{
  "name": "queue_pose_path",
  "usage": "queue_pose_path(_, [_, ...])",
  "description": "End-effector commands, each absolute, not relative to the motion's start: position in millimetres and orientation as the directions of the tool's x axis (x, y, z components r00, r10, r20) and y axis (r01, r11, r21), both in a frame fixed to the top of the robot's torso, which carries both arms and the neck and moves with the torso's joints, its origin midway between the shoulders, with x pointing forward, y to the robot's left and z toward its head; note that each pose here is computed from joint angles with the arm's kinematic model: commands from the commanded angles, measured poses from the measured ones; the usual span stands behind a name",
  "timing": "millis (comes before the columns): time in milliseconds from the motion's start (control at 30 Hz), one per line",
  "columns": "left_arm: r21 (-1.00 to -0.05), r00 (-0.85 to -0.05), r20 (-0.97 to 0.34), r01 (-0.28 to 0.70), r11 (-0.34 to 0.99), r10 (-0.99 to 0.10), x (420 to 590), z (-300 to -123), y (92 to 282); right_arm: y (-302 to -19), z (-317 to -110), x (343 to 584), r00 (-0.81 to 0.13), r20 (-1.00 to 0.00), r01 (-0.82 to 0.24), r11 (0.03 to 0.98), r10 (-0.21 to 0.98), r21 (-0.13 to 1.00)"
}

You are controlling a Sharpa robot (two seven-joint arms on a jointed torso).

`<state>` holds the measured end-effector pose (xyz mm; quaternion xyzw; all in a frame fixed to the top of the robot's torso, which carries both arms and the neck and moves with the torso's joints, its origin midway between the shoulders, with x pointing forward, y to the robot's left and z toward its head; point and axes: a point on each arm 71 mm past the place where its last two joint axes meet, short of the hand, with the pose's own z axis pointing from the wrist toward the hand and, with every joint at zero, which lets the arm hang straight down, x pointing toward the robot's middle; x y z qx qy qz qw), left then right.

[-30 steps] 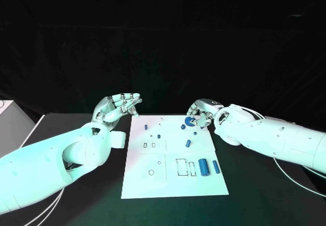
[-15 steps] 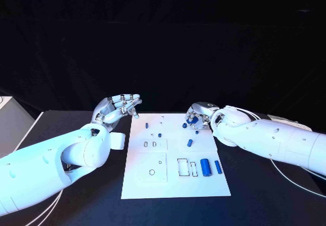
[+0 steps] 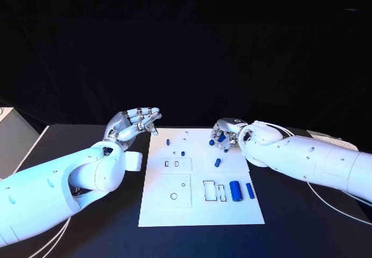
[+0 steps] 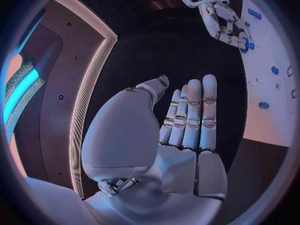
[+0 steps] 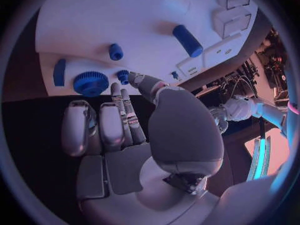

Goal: Assemble the parts on the task board

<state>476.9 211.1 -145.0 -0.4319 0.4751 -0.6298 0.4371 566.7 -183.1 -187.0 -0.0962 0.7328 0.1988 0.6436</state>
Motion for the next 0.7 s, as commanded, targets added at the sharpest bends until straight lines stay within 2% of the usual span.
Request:
queue_pose_path(33, [-0.974, -0.264, 0.129, 0.147, -0.172, -0.956, 476.2, -143.1, 209.2, -181.3, -187.5, 566.7, -0.153, -0.984, -0.401, 0.904, 0.090, 0.145])
queue_pose_path(700, [-0.974, -0.270, 0.130, 0.144, -0.174, -0.954, 474.5, -141.2, 209.0, -175.0, -185.4, 569.0, -0.143, -0.985, -0.397, 0.905, 0.102, 0.151])
